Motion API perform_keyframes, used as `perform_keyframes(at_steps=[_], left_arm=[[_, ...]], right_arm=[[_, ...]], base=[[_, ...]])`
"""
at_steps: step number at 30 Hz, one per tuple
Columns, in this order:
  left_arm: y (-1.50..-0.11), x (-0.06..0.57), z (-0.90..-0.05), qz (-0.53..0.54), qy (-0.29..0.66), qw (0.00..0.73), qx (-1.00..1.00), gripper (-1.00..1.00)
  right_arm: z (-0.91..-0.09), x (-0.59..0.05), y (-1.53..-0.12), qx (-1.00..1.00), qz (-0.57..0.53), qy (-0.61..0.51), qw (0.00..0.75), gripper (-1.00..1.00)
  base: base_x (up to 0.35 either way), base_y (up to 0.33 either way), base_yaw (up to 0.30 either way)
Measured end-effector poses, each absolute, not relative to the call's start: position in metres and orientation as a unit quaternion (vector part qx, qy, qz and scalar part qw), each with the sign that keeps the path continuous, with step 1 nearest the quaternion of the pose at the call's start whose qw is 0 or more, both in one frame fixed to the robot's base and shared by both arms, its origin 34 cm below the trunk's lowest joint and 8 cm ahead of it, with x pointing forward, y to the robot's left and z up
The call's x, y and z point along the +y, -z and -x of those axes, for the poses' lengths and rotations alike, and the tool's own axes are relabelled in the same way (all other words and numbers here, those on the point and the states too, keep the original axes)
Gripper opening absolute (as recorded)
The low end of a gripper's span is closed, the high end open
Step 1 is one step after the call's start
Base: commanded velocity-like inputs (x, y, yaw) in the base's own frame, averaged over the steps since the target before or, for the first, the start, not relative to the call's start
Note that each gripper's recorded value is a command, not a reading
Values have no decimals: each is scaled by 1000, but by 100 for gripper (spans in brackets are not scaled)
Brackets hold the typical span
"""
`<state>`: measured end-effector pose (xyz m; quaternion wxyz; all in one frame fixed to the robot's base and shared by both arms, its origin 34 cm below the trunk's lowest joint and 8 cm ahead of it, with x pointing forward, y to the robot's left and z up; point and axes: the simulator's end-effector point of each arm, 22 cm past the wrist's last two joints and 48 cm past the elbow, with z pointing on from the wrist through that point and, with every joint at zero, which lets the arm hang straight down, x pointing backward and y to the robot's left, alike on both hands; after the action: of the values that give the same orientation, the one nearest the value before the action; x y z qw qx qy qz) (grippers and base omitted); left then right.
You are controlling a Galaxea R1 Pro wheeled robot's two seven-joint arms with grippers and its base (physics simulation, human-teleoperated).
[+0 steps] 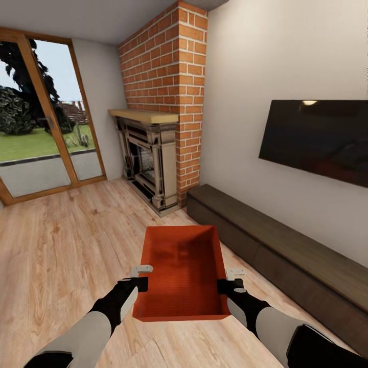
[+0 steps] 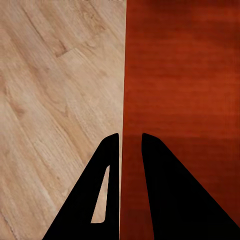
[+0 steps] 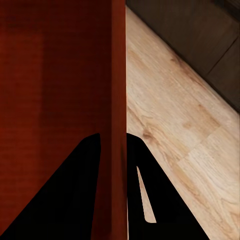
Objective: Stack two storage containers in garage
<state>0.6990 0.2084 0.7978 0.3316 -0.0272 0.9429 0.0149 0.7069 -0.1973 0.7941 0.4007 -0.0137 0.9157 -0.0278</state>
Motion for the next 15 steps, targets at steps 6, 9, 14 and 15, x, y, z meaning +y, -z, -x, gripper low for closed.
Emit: perform_keyframes(at_steps=[6,9,14,15], left_arm=[[-803,209,-701,28,-15,336,941,-100],[-809,209,-700,28,-15,338,941,-100],[-817,209,-699,28,-15,340,940,-100],[-819,209,-699,28,-15,341,940,-100]], right_arm=[[-708,-197,-800,914,14,28,405,-100],[-708,-197,-805,913,14,28,406,-100],[-707,-197,-814,912,14,28,409,-100],[-707,-197,-816,912,14,28,410,-100]], base=[[0,0,0],[0,0,0],[0,0,0],[0,0,0]])
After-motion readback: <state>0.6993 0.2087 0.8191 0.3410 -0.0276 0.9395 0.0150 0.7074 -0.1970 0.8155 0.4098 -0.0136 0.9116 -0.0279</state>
